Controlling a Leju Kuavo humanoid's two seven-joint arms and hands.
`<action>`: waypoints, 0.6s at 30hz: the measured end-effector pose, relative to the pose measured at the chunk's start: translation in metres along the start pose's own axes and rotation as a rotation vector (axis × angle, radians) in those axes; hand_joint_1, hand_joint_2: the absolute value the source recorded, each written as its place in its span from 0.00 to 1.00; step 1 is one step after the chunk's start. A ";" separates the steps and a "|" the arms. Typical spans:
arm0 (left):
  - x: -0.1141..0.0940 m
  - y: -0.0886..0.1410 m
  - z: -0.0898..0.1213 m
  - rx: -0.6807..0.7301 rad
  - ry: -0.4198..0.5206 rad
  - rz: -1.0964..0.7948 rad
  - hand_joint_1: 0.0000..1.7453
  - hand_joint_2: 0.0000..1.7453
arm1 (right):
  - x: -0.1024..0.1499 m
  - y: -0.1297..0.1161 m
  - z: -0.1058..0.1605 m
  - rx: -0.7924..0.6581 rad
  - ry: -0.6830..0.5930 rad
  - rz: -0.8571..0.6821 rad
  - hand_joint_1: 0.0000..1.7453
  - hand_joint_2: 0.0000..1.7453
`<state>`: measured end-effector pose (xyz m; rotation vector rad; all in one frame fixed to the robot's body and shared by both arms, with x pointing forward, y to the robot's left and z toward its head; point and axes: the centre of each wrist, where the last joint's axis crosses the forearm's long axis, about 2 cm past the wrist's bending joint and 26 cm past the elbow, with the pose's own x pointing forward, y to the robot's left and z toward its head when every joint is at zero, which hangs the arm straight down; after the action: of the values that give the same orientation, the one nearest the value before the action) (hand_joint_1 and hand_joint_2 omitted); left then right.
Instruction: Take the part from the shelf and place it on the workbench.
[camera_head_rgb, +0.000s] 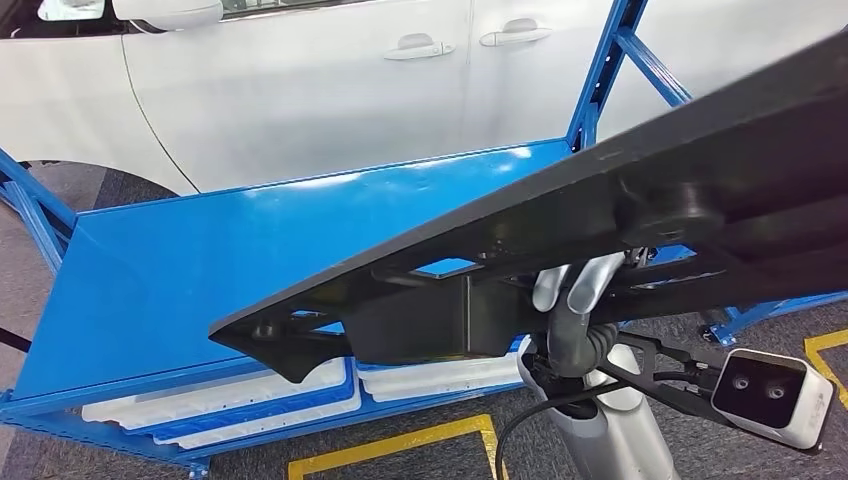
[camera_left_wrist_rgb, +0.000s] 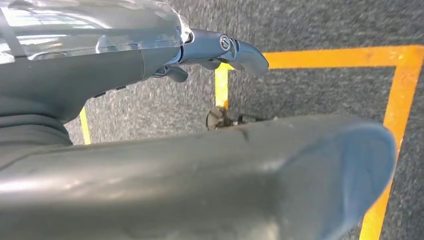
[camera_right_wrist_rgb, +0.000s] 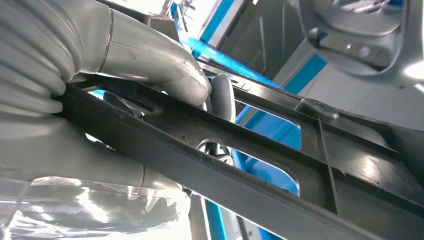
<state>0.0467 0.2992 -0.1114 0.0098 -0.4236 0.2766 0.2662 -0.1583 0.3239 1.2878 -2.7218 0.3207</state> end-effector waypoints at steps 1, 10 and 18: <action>0.001 0.001 0.000 0.005 0.003 0.002 0.00 0.00 | 0.000 -0.001 -0.002 0.004 -0.010 -0.003 1.00 1.00; 0.005 0.011 -0.001 0.042 0.010 0.012 0.00 0.00 | 0.007 -0.013 0.000 0.032 -0.022 -0.030 1.00 1.00; 0.005 0.014 -0.001 0.065 0.002 0.027 0.00 0.00 | 0.007 -0.013 0.003 0.032 -0.010 -0.038 1.00 1.00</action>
<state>0.0472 0.3142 -0.1109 0.0677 -0.4124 0.3165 0.2721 -0.1726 0.3242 1.3508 -2.7079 0.3565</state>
